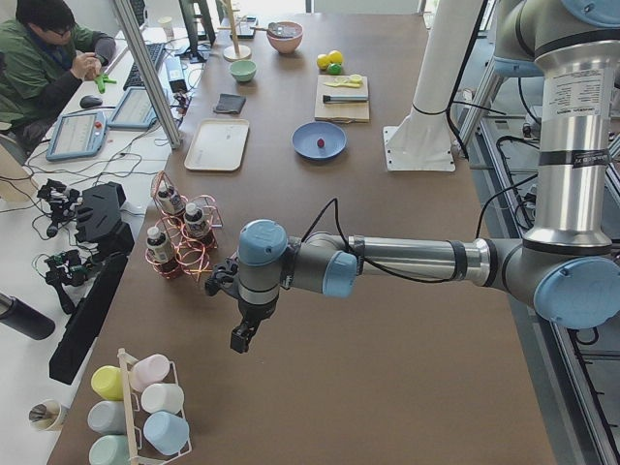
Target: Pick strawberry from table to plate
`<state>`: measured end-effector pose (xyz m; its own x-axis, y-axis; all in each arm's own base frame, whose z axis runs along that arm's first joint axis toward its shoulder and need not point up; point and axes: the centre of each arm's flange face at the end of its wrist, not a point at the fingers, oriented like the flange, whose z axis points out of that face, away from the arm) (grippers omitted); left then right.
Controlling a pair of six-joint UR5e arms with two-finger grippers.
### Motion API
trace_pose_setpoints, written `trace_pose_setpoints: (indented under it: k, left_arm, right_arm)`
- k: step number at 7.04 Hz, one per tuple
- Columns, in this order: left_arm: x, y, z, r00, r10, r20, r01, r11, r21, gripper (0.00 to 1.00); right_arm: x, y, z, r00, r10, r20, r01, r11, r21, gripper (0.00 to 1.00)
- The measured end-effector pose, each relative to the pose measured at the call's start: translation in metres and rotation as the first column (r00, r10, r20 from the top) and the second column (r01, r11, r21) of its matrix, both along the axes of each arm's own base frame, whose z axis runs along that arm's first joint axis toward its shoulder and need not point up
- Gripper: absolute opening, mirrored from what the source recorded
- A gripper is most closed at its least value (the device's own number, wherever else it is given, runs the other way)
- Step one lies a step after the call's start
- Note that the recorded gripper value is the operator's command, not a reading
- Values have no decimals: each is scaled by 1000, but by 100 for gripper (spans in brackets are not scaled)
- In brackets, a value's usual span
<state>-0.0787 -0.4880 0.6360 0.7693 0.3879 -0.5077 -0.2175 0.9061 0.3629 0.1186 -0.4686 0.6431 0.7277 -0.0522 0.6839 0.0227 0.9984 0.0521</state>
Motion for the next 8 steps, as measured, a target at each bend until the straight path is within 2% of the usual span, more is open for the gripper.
trace_pose_setpoints:
  k: [3, 8]
  left_arm:
    - [5, 0, -5, 995, -49, -82, 46, 998, -46, 98]
    - [6, -4, -7, 994, -61, -94, 56, 997, -54, 98]
  right_arm:
    - [3, 10, 4, 1000, 17, 23, -17, 1000, -10, 100]
    - [5, 0, -6, 999, 32, 18, -32, 999, 0, 100]
